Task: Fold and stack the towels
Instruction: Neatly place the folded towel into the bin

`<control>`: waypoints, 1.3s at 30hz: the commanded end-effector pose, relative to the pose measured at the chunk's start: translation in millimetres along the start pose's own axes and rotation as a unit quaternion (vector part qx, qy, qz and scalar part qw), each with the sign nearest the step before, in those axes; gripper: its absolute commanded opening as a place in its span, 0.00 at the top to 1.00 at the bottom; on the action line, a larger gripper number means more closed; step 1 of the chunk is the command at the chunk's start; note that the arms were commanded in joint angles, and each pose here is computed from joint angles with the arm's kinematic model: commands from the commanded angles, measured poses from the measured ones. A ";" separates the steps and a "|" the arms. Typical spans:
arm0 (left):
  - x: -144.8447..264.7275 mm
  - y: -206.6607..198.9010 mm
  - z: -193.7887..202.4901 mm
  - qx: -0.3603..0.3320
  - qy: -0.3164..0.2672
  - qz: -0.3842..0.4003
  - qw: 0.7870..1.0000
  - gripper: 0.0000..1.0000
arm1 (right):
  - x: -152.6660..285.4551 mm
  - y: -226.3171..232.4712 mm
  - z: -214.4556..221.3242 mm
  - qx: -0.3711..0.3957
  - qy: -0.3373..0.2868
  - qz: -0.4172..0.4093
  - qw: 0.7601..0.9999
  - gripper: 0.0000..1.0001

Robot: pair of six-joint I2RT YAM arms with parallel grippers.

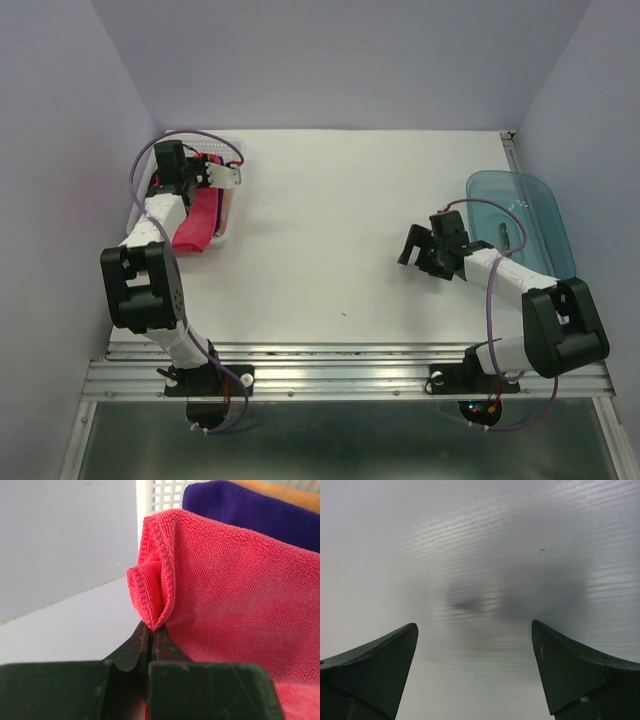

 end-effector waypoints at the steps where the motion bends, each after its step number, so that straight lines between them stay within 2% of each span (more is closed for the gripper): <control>1: -2.0 44.2 -9.0 -0.003 -0.019 -0.062 0.998 1.00 | 2.8 12.1 -31.2 -0.004 -0.041 -0.013 0.999 0.00; 10: -39.4 34.4 -3.7 0.001 -0.022 -0.054 0.998 1.00 | 5.2 13.0 -42.1 -0.010 -0.049 -0.006 0.999 0.00; 21: -71.3 34.9 9.7 0.019 0.011 -0.056 0.998 1.00 | 5.8 16.2 -43.8 -0.019 -0.050 -0.013 0.998 0.00; 23: -75.6 36.8 10.0 0.030 0.018 -0.058 0.998 0.76 | 5.6 16.2 -44.1 -0.019 -0.050 -0.013 0.999 0.00; 24: -75.8 37.6 8.4 0.034 0.019 -0.058 0.998 0.49 | 4.7 17.3 -43.1 -0.019 -0.047 -0.016 0.999 0.00; 26: -73.9 42.6 6.1 0.043 0.017 -0.064 0.997 0.13 | 4.2 18.8 -43.7 -0.017 -0.046 -0.019 0.999 0.00; 27: -70.6 47.3 1.3 0.048 0.010 -0.069 0.996 0.07 | 3.6 18.7 -42.2 -0.016 -0.043 -0.020 0.999 0.00; 29: -66.8 51.6 -3.7 0.050 0.004 -0.074 0.996 0.07 | 4.2 19.0 -41.6 -0.016 -0.042 -0.021 0.999 0.00; 31: -61.3 55.3 -9.3 0.050 -0.001 -0.078 0.996 0.01 | 5.3 18.7 -40.1 -0.016 -0.044 -0.023 0.999 0.00; 36: -33.7 79.4 -38.6 0.067 -0.029 -0.110 0.991 0.01 | 18.6 21.2 -46.5 -0.011 -0.066 -0.034 0.997 0.00; 37: -19.6 90.5 -55.4 0.103 -0.061 -0.122 0.985 0.01 | 24.8 21.8 -50.9 -0.005 -0.078 -0.037 0.996 0.00; 39: -0.2 105.4 -73.2 0.116 -0.088 -0.139 0.980 0.01 | 33.4 24.0 -57.6 -0.005 -0.094 -0.044 0.995 0.00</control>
Point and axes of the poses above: each gripper's point midway between its finger pads, its own x axis back along the fingers, its own y axis along the line the jaws close on, z = x × y, the point moved 1 cm from there along x, back along the fingers, and after that the axes turned 15 degrees about x, right-handed, at the moved point
